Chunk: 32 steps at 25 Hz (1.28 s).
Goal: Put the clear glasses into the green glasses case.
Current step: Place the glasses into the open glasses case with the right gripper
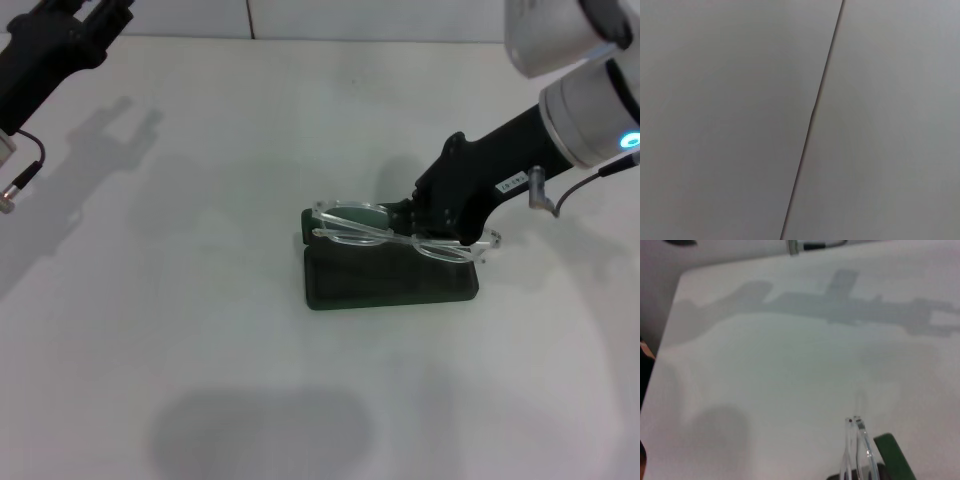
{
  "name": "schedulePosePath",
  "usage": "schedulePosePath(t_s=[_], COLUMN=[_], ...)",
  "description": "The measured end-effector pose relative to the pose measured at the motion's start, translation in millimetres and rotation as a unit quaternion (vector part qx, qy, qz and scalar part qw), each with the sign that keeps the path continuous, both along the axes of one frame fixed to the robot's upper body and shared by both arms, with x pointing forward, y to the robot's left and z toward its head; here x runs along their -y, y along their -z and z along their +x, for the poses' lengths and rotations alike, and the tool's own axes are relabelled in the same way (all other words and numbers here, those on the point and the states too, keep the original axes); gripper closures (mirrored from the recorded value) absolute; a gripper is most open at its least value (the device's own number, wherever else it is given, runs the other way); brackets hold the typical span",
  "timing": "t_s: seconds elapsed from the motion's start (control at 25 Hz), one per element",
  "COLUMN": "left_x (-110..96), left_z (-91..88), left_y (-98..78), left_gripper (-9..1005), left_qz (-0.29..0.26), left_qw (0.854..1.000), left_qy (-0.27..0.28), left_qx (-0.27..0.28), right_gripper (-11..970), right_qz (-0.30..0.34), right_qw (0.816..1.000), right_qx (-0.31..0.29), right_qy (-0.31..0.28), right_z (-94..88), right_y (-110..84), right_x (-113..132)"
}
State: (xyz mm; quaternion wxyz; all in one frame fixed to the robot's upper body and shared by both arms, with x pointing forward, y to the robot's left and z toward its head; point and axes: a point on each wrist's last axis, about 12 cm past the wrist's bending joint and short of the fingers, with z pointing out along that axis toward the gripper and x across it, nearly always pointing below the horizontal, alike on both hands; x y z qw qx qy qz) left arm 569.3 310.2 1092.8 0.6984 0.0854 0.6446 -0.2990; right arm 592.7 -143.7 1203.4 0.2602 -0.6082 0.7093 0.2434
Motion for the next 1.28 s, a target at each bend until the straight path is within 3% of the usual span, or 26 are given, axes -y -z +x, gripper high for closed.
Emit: schedulePosePath(t_s=[0.48, 1.28], left_x=[-7.9, -6.0], left_z=[-2.6, -3.3], left_y=[0.9, 2.8], left_gripper=[433, 433], left_qz=[-0.001, -0.001], left_qw=[1.0, 1.0], left_qy=[-0.001, -0.002], left_qx=[-0.009, -0.011], right_gripper=[862, 852], right_qz=[-0.074, -0.092], right_qw=[0.995, 0.981], right_qx=[0.066, 0.151], right_qy=[-0.016, -0.08], right_z=[-5.2, -14.9], right_y=[38.8, 58.5], right_x=[-7.5, -28.8])
